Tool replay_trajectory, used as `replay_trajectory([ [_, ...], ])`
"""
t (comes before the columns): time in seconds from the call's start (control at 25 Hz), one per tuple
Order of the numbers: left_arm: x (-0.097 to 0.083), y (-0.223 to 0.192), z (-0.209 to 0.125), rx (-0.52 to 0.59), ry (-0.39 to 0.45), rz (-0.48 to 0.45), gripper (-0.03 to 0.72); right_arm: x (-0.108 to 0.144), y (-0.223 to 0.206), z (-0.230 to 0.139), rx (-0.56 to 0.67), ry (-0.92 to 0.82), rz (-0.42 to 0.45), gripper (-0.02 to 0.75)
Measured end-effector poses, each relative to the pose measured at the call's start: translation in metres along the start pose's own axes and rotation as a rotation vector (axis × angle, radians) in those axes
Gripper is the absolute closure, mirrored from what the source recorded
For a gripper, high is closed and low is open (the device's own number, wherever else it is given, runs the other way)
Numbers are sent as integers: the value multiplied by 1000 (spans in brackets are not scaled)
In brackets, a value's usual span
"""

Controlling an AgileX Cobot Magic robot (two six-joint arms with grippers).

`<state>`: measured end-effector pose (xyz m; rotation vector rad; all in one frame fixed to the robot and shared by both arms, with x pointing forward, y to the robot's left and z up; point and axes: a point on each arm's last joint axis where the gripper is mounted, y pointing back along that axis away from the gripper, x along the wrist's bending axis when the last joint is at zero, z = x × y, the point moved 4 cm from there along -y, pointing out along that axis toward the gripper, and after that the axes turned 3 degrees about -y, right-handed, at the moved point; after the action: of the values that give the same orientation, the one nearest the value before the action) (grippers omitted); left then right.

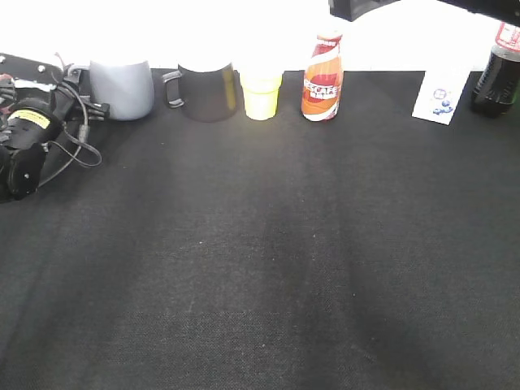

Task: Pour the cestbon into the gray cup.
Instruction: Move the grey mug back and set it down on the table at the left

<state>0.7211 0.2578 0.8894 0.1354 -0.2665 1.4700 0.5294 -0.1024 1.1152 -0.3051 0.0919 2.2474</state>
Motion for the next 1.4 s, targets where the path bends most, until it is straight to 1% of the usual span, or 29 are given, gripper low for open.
replay_trajectory([
  [0.52,-1,0,-2,3,-1,-4,634,1,0,0,0,11,4,254],
  [0.68,-2,0,2,-29,8,-14,591,1,0,0,0,12,4,254],
  [0.84,-2,0,3,-37,13,-13,548,1,0,0,1,19,8,254],
  [1.0,1,0,4,-38,22,8,445,1,0,0,1,26,11,254],
  [1.16,3,0,-2,8,34,24,435,1,0,0,1,26,11,254],
  [1.4,2,13,-10,26,37,27,433,1,0,0,1,27,11,254],
])
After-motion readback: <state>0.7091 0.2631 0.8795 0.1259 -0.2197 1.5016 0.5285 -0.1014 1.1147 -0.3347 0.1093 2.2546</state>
